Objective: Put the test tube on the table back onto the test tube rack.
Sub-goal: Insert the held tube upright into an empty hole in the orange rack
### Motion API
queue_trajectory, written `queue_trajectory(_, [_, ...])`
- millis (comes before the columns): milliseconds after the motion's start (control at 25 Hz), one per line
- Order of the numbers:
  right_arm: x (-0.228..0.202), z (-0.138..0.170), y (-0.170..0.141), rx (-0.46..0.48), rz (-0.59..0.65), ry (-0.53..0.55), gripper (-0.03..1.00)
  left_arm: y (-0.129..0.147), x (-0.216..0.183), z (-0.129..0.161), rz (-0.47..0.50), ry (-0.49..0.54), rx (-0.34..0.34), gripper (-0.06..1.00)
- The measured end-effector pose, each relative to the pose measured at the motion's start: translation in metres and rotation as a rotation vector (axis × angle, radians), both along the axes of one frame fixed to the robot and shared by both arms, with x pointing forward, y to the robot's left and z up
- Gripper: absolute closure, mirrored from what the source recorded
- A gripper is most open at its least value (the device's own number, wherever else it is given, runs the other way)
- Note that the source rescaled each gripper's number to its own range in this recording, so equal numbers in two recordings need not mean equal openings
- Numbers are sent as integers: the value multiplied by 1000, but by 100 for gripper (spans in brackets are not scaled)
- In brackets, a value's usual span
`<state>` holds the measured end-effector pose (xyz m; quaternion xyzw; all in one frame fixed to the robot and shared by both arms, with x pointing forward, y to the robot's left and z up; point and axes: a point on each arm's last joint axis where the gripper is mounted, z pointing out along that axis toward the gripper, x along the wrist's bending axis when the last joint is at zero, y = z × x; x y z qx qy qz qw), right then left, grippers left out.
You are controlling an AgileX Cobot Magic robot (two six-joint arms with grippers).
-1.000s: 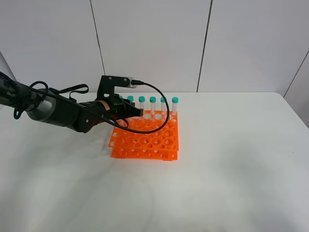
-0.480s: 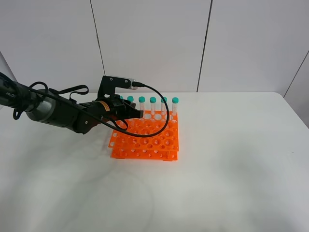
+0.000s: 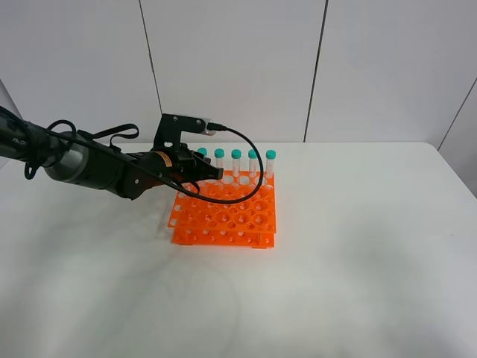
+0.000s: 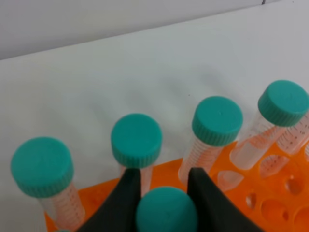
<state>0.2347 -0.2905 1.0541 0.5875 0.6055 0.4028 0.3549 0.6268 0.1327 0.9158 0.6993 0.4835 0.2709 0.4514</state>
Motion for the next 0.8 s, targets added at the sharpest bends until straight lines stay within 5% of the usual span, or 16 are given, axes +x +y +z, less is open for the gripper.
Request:
queue_trajectory(440, [0,0,0,0,0,0,56,0,0,-1,0,11,5,89])
queue_trajectory(640, [0,0,0,0,0,0,56,0,-1,-2,2,16,3,19])
queue_trajectory(800, [0,0,0,0,0,0,56,-1,-1,-2,0,16,3,-1])
